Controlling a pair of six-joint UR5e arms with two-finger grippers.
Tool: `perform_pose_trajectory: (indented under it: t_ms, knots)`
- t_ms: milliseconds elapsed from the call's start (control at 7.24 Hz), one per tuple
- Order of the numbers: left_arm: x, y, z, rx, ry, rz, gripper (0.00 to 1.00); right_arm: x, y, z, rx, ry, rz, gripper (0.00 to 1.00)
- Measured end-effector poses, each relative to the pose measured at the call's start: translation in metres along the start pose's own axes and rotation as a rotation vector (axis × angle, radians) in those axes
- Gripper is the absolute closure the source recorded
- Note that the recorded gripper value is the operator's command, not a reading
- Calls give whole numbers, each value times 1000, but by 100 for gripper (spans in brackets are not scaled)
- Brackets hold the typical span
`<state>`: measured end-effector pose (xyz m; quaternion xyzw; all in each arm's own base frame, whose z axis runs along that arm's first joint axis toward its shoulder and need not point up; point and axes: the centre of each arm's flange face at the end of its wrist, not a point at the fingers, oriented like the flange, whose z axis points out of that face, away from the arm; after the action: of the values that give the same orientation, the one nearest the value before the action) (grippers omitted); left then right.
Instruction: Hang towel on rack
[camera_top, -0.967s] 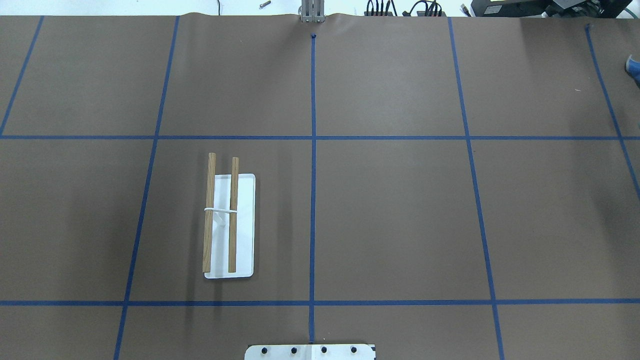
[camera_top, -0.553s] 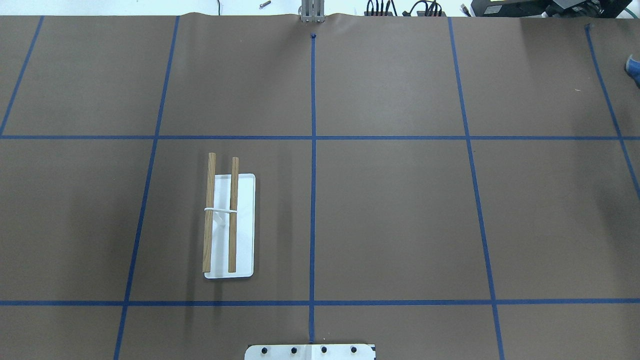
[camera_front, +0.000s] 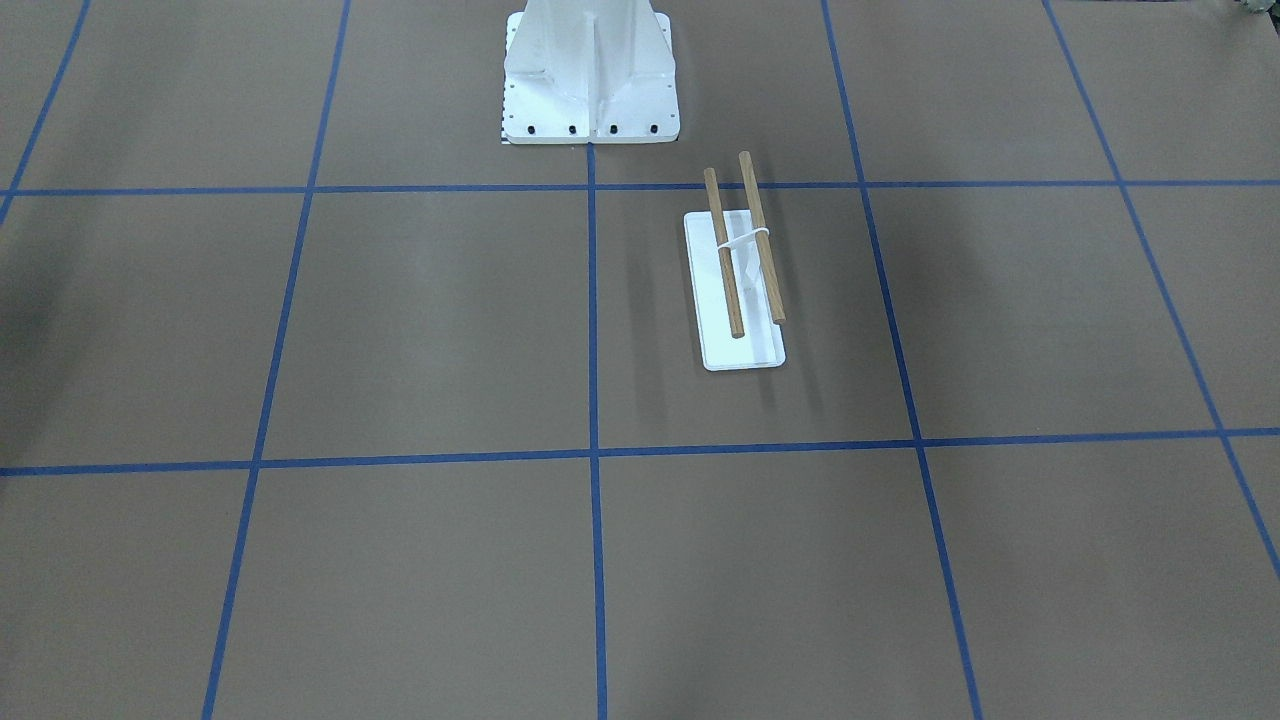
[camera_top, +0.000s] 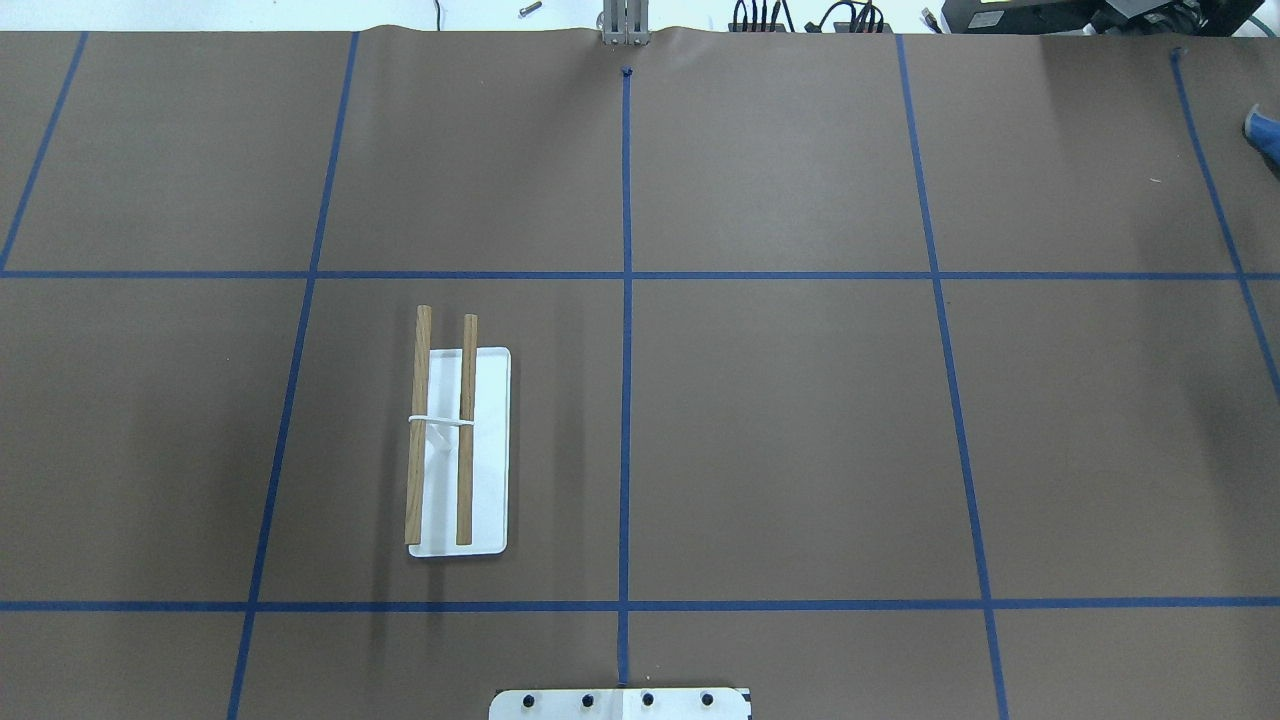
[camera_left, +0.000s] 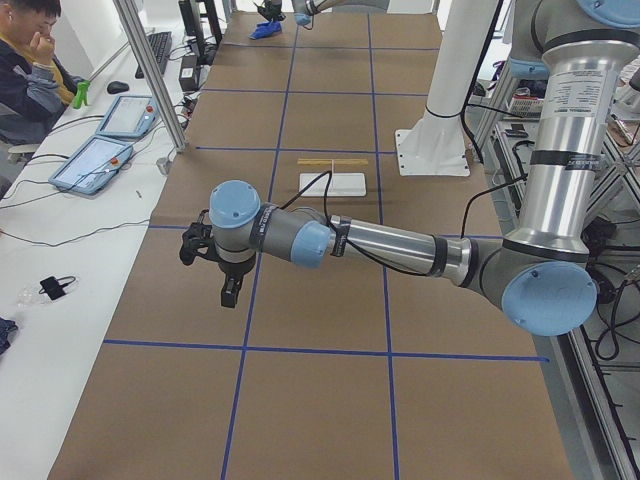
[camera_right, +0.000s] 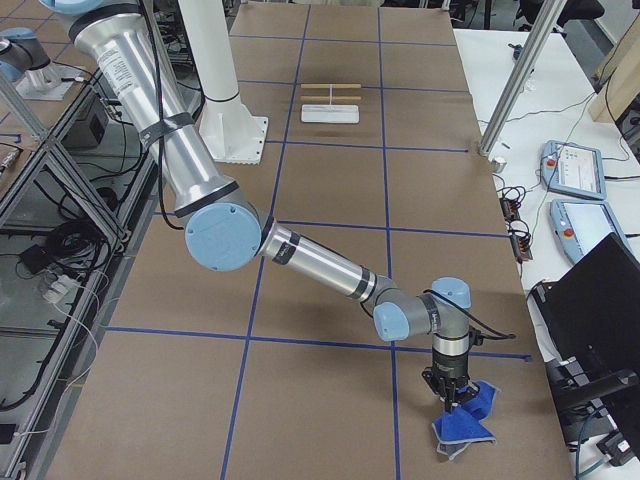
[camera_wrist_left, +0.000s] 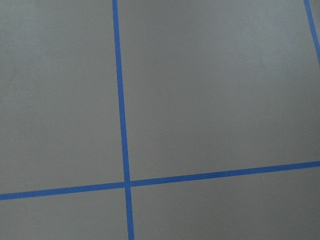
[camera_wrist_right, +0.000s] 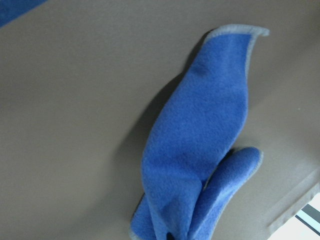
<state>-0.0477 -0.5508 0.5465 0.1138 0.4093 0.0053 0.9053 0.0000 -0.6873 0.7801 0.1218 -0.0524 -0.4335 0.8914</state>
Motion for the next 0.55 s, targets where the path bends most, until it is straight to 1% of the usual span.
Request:
perform_pose_trajectory:
  t_ms: [276, 414, 553]
  knots:
    - [0, 2, 0, 4, 1, 2, 2, 36, 23, -36, 111, -40, 66, 100]
    - [0, 2, 0, 6, 1, 4, 2, 47, 25, -60, 157, -71, 113, 100]
    - [0, 2, -1, 8, 1, 5, 2, 52, 20, -89, 193, -113, 174, 100]
